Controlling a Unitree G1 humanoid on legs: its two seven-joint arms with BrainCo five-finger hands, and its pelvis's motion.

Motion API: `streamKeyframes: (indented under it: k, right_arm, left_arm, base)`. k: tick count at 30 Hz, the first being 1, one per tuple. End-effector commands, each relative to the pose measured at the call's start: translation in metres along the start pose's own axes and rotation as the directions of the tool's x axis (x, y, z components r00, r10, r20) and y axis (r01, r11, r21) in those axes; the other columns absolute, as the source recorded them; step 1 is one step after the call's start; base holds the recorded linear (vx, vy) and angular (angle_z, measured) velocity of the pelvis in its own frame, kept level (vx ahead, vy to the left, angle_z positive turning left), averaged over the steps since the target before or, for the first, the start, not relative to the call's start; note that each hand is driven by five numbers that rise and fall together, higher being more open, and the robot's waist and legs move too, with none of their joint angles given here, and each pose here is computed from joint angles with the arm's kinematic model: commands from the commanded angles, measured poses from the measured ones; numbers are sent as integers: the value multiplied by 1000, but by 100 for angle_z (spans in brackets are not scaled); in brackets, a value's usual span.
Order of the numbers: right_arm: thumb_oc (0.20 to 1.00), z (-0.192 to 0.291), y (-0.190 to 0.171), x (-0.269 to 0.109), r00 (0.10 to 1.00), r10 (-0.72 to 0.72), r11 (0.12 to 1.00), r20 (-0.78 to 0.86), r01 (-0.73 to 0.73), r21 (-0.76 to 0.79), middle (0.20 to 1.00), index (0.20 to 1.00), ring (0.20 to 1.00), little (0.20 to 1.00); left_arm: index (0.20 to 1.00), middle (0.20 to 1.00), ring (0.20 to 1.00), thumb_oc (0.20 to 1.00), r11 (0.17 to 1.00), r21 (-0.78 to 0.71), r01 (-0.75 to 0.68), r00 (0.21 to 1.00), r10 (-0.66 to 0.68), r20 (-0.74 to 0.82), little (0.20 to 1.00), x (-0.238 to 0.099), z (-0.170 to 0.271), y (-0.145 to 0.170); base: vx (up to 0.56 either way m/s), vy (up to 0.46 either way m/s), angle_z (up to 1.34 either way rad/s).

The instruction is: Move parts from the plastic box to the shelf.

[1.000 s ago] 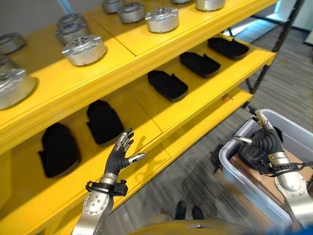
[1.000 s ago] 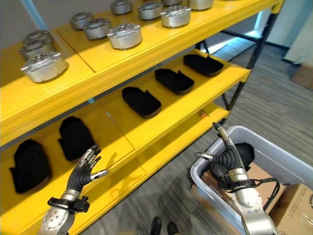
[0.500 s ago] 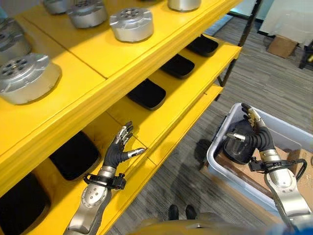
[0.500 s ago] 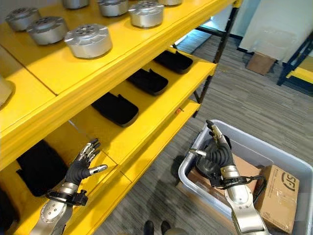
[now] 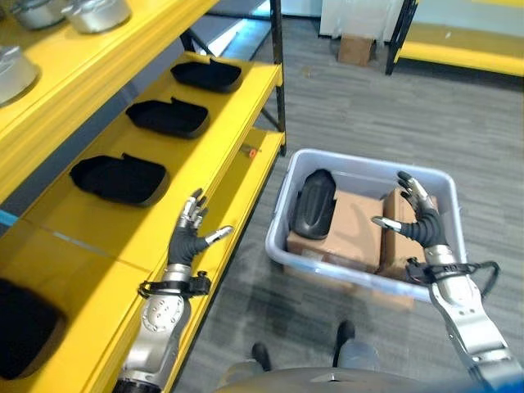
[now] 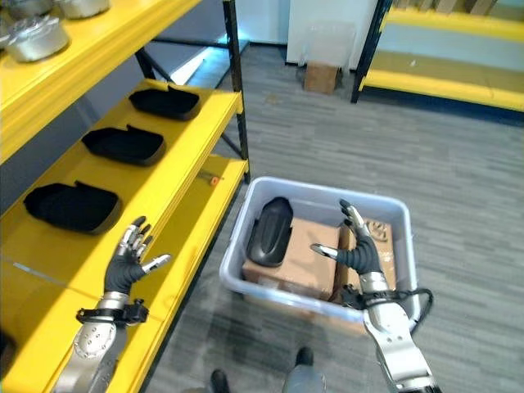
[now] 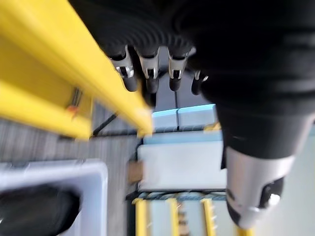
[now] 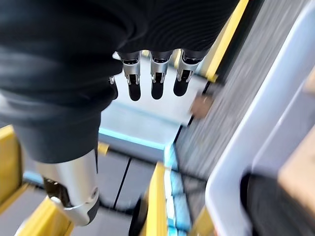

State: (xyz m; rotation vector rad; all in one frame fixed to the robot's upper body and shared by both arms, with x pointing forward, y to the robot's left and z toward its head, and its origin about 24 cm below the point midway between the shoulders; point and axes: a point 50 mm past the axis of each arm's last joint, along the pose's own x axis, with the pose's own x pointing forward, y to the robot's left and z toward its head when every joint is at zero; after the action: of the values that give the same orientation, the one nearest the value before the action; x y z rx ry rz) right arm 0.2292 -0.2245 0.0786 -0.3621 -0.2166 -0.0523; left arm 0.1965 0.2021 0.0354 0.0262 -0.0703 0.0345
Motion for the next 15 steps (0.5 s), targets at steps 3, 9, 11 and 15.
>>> streamKeyframes:
  k: [3,9,11,15]
  right_arm:
    - [1000,30,-4,19,985,-6,1000,175,5,7,1000,1000,1000,1000]
    - [1000,43,-6,31,970,-17,1000,242,20,-12,1000,1000,1000,1000]
    - [1000,42,-8,32,970,-36,999,240,40,-11,1000,1000,1000,1000]
    - [1000,45,-16,37,962,-77,996,261,86,-25,1000,1000,1000,1000]
  left_arm:
    - [1000,1000,1000,1000,998,40,45,991,-49,123,1000,21,22,-1]
    - [1000,1000,1000,1000,998,25,53,989,-56,138,1000,28,23,-9]
    - [1000,1000,1000,1000,1000,21,5,989,-8,148,1000,28,24,-4]
    - [1000,1000,1000,1000,999,20,-38,982,34,186,1000,33,30,0]
  base:
    - [48,-211,-14]
    - [48,-41,-23]
    - [118,297,-61]
    - [18,258,-134]
